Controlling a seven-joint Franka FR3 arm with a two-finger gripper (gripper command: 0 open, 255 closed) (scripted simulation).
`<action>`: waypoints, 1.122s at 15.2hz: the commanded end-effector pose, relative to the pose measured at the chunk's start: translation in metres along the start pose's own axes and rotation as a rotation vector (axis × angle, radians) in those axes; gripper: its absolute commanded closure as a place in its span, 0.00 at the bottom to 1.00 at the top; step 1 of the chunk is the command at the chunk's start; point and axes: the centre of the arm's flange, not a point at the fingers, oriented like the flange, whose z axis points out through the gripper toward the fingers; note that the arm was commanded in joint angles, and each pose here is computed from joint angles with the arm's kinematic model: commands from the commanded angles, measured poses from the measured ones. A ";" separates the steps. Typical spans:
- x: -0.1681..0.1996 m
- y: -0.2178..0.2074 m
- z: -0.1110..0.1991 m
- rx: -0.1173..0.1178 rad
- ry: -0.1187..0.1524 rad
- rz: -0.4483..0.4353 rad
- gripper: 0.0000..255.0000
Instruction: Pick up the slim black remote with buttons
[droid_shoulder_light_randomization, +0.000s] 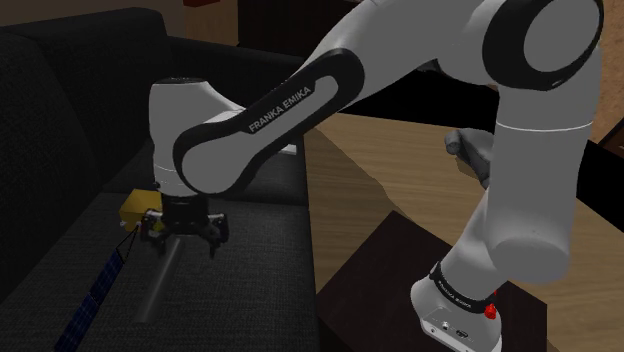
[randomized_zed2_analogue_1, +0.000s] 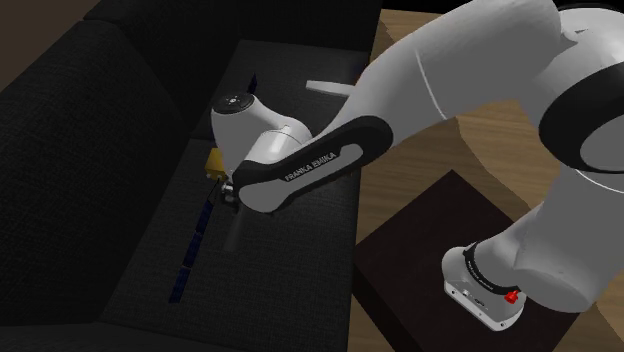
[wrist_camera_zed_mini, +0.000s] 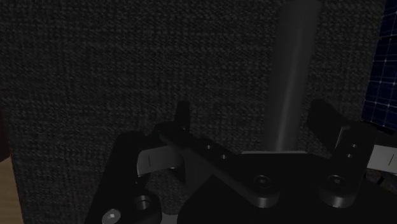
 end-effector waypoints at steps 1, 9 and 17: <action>0.001 -0.023 0.017 0.001 -0.005 0.029 0.00; 0.010 -0.063 0.070 0.006 -0.016 0.082 0.00; 0.013 -0.062 0.088 0.006 -0.016 0.082 1.00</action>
